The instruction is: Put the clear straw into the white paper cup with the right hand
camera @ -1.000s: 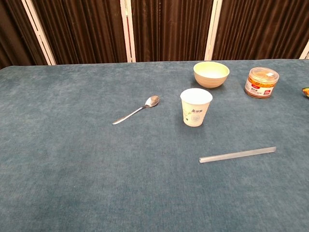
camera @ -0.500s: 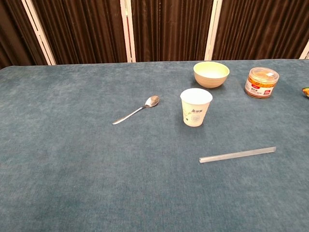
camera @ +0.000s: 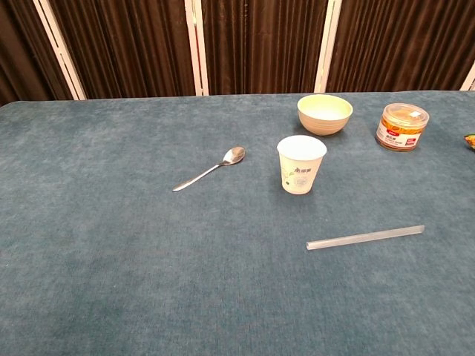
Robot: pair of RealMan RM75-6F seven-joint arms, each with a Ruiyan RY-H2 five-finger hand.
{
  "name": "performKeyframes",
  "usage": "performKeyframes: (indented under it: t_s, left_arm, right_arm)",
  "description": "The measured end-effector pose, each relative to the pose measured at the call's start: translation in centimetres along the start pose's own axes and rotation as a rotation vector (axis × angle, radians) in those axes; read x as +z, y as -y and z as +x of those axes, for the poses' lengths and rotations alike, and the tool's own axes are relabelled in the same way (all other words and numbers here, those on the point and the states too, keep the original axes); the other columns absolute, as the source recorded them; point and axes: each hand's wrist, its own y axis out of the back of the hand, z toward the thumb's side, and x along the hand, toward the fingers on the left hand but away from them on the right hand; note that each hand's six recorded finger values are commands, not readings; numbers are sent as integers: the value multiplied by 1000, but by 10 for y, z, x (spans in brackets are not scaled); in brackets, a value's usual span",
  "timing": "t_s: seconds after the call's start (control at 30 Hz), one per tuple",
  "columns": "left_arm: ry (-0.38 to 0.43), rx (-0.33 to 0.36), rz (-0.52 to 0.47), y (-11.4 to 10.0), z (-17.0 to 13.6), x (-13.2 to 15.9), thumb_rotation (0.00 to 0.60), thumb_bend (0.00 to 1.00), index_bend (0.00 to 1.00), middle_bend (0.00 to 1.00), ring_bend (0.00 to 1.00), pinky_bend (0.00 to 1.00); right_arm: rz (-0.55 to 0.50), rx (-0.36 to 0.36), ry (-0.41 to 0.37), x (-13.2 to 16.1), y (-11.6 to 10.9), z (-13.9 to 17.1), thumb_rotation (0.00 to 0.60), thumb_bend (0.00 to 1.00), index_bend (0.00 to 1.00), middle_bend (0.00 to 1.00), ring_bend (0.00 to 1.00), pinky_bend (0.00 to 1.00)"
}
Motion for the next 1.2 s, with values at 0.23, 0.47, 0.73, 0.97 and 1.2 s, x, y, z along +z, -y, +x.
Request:
performKeyframes:
  t_s: [0.23,0.47,0.73,0.97,1.2]
  left_arm:
    - [-2,1,6,0,1,1,600,167,0,0,0,0]
    - [-4,1,5,0,1,0,600,165,0,0,0,0]
    - [-3,-1,3,0,1,0,600,167,0,0,0,0]
    - [-3,-3,3,0,1,0,600,166,0,0,0,0]
    - [-2,-6,3,1,2,0,600,167,0,0,0,0]
  right_arm:
    - [-27,57,-77,32,14,-16,600,208,423,111,0,0]
    - [-15,158,-177,82,53,-39,600,234,425,111,0,0]
    - [1,220,-231,124,91,-57,600,258,444,111,0,0]
    - [1,245,-229,143,113,-72,600,274,464,112,0,0]
    - [-12,255,-206,151,128,-84,600,275,486,115,0,0]
